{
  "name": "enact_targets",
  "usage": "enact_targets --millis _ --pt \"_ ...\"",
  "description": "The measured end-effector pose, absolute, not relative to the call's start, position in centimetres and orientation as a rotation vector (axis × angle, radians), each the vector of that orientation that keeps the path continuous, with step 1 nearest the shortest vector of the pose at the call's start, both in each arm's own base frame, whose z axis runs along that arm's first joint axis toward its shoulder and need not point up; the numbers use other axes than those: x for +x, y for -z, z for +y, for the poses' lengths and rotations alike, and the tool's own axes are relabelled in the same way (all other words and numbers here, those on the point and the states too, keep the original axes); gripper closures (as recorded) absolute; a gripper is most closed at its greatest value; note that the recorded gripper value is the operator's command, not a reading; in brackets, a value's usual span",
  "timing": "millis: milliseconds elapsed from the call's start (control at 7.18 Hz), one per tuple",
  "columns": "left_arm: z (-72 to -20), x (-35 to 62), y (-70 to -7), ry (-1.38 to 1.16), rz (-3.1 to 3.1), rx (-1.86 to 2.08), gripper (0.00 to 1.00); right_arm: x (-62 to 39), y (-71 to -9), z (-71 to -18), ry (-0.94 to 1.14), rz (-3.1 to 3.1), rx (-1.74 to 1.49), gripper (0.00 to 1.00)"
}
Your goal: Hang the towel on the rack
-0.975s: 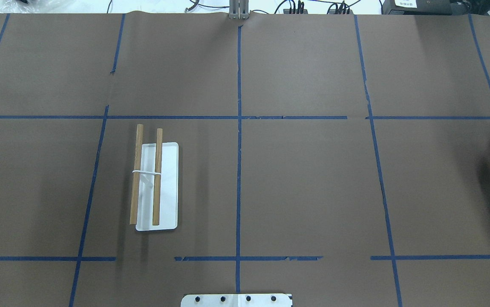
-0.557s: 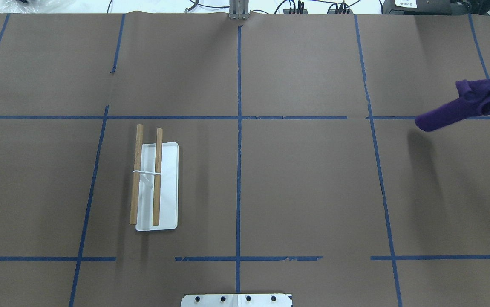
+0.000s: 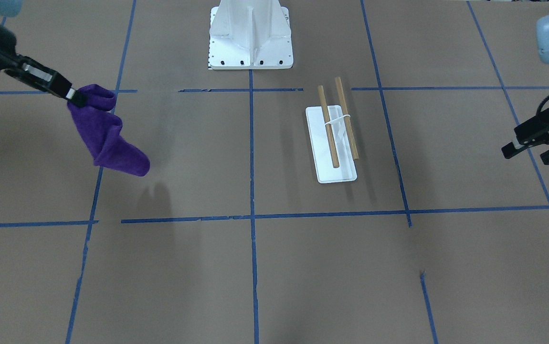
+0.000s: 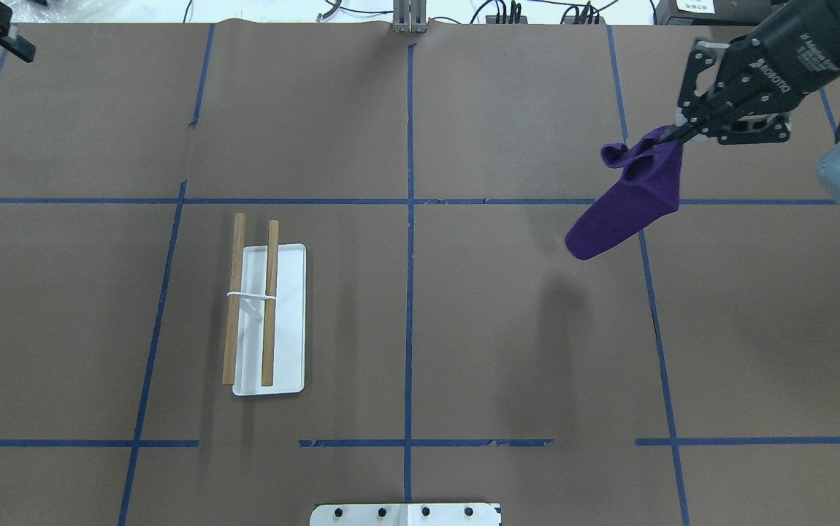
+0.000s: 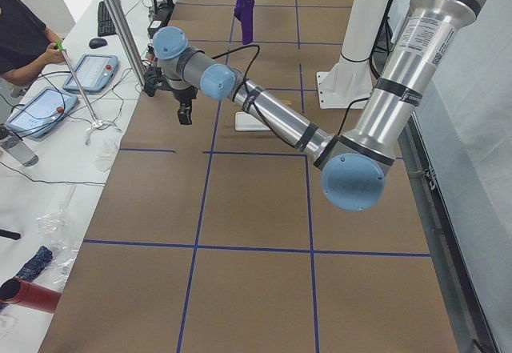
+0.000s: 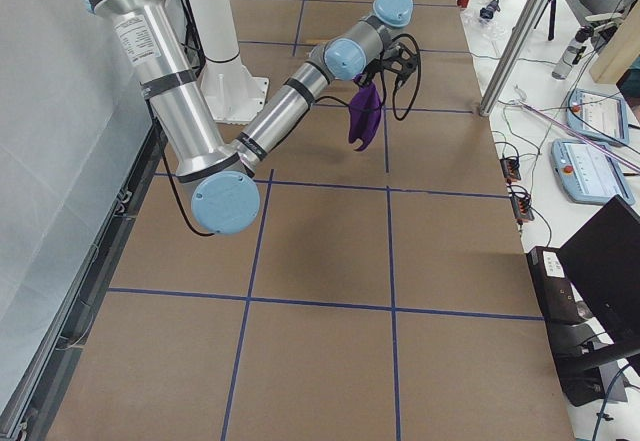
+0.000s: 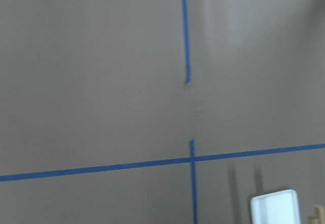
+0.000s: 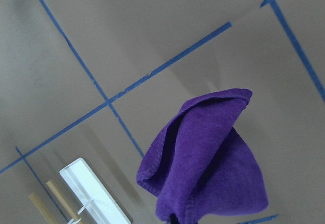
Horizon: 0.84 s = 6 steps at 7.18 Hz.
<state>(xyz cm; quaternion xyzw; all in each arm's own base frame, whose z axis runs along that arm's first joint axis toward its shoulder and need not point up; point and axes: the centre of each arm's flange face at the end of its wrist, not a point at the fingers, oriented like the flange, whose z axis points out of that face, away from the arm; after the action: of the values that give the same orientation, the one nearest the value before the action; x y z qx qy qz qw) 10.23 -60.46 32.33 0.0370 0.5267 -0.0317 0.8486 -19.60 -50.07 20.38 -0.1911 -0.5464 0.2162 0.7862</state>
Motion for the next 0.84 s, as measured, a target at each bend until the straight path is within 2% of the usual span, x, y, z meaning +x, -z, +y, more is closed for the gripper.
enact_targets --millis 836 --pt "-55.3 23.5 -19.4 0.457 1.431 -0.241 0.0 -28.6 -8.9 -48.8 -0.515 -1.242 -0.479 1.0"
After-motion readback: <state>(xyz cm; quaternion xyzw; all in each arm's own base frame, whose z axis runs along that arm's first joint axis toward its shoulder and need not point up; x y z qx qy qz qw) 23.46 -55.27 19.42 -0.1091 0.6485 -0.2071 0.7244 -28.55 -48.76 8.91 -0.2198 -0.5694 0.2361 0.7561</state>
